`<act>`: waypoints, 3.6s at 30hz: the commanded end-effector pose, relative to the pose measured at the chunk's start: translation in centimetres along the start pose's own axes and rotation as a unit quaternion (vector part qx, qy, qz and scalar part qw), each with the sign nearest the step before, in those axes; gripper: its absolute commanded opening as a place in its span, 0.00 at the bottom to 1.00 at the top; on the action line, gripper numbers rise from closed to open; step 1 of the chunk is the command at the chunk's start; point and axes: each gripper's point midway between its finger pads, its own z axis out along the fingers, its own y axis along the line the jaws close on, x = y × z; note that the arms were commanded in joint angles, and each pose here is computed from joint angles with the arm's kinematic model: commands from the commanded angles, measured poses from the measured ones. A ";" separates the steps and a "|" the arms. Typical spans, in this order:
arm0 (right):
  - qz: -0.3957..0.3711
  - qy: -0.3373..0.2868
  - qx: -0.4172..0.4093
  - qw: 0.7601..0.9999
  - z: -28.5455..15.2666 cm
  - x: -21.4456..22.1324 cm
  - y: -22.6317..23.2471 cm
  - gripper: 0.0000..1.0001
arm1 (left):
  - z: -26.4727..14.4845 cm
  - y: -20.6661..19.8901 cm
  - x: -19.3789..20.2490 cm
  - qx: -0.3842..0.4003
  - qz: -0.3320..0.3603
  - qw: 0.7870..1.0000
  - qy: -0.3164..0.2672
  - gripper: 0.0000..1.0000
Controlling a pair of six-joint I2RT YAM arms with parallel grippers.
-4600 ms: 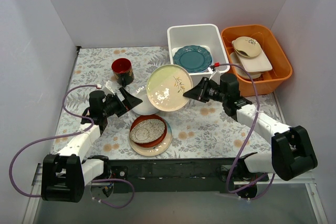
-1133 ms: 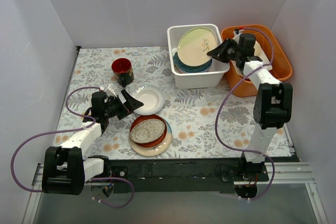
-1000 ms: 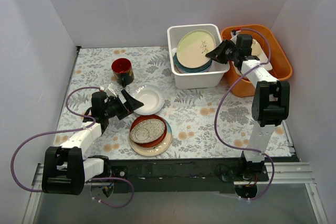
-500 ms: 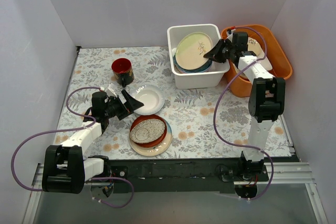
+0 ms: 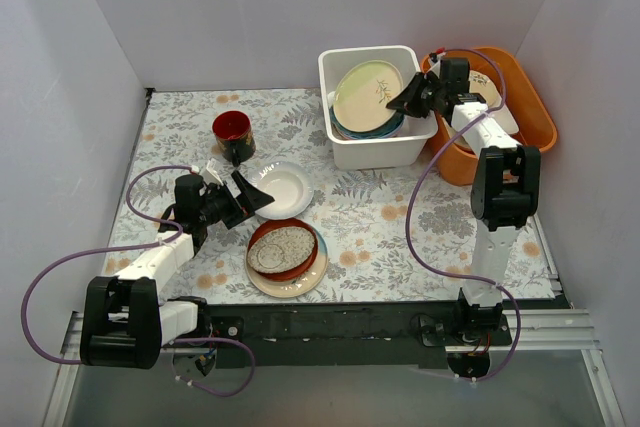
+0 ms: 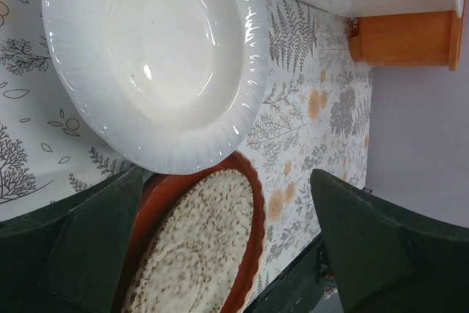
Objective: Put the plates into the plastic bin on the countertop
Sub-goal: Place the plate in the plastic bin, then pick up the plate at the center of the board.
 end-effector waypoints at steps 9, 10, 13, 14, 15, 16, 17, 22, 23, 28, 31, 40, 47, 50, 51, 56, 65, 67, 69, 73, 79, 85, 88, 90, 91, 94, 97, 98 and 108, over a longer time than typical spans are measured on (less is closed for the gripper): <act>-0.078 0.002 0.020 0.997 -1.0 0.0 0.6 0.21 | 0.0 -0.4 0.2 0.013 0.010 1.000 0.005 0.98; -0.077 0.006 0.025 0.997 -1.0 0.3 0.3 0.23 | 0.0 -0.4 0.1 0.014 0.010 1.000 0.004 0.98; -0.079 0.015 0.036 0.996 -1.1 1.0 -0.4 0.29 | 0.0 -0.3 0.3 0.014 0.010 1.000 0.004 0.98; -0.080 0.017 0.040 0.996 -1.1 1.2 -0.6 0.31 | -0.1 -0.4 0.2 0.015 0.010 1.000 0.003 0.98; -0.081 0.016 0.042 0.996 -1.2 1.3 -0.8 0.33 | 0.0 -0.5 0.2 0.015 0.011 1.000 0.003 0.98; -0.083 0.017 0.044 0.995 -1.3 1.4 -0.8 0.39 | 0.0 -0.5 0.2 0.016 0.012 1.000 0.003 0.98; -0.082 0.021 0.046 0.995 -1.3 1.6 -1.1 0.41 | 0.0 -0.5 0.2 0.016 0.012 1.000 0.003 0.98; -0.088 0.022 0.059 0.994 -1.7 2.1 -1.7 0.50 | 0.0 -0.4 0.3 0.015 0.011 1.000 0.004 0.98; -0.088 0.024 0.063 0.994 -1.7 2.2 -1.8 0.50 | -0.1 -0.4 0.3 0.015 0.011 1.000 0.004 0.98; -0.095 0.025 0.071 0.993 -2.3 2.3 -1.9 0.55 | -0.1 -0.5 0.2 0.015 0.011 1.000 0.003 0.98; -0.098 0.024 0.074 0.992 -2.7 2.5 -1.8 0.62 | -0.1 -0.5 0.2 0.016 0.011 1.000 0.003 0.98; -0.116 -0.016 0.084 0.990 -5.2 1.5 -0.7 0.74 | -0.3 -0.9 0.2 0.024 0.017 1.000 0.001 0.98; -0.125 -0.037 0.079 0.988 -6.6 1.0 0.4 0.79 | -0.4 -0.9 -0.1 0.017 0.016 1.000 -0.004 0.98; -0.130 -0.060 0.070 0.987 -7.6 0.3 1.5 0.79 | -0.5 -0.8 -0.5 0.007 0.017 1.000 -0.013 0.98; -0.134 -0.070 0.066 0.986 -8.3 0.2 1.9 0.79 | -0.5 -0.8 -0.6 0.005 0.018 1.000 -0.015 0.98; -0.151 -0.134 0.047 0.978 -10.9 -1.2 4.1 0.81 | -0.7 -0.3 -1.4 -0.020 0.016 0.999 -0.032 0.98; -0.163 -0.156 0.027 0.974 -13.0 -1.7 6.1 0.82 | -0.1 1.1 -1.3 -0.048 0.000 0.998 -0.030 0.98; -0.162 -0.151 0.015 0.975 -12.9 -1.0 6.5 0.82 | 0.1 1.6 -1.2 -0.054 -0.006 0.998 -0.028 0.98; -0.166 -0.147 0.003 0.975 -12.9 -0.4 7.2 0.82 | 0.3 1.9 -1.2 -0.058 -0.009 0.998 -0.029 0.98; -0.172 -0.136 -0.012 0.976 -13.2 1.3 8.1 0.82 | 0.6 2.5 -0.9 -0.061 -0.021 0.997 -0.032 0.98; -0.174 -0.117 -0.043 0.977 -13.8 4.1 9.3 0.82 | 1.5 2.5 -1.2 -0.046 -0.029 0.998 -0.038 0.96; -0.168 -0.105 -0.071 0.978 -14.8 5.7 10.3 0.82 | 2.9 3.9 -0.4 -0.048 -0.048 0.998 -0.019 0.87; -0.166 -0.101 -0.078 0.978 -15.2 6.4 10.5 0.82 | 3.7 4.3 0.0 -0.039 -0.059 0.997 -0.007 0.73; -0.172 -0.111 -0.086 0.975 -15.5 6.1 10.9 0.82 | 4.1 4.4 0.2 -0.035 -0.067 0.997 0.000 0.65; -0.171 -0.110 -0.086 0.975 -15.5 6.2 10.9 0.82 | 4.4 4.7 0.3 -0.036 -0.072 0.997 0.002 0.63; -0.171 -0.106 -0.088 0.976 -15.6 6.6 10.8 0.82 | 4.8 5.1 0.2 -0.036 -0.077 0.996 0.001 0.51; -0.169 -0.101 -0.091 0.976 -15.5 7.0 10.6 0.82 | 5.2 5.7 0.6 -0.041 -0.085 0.996 0.005 0.42; -0.169 -0.099 -0.090 0.977 -15.4 7.2 10.4 0.82 | 5.3 6.0 0.8 -0.045 -0.088 0.995 0.008 0.39; -0.170 -0.108 -0.095 0.975 -15.8 7.5 10.5 0.82 | 5.3 6.8 1.2 -0.056 -0.094 0.994 0.008 0.00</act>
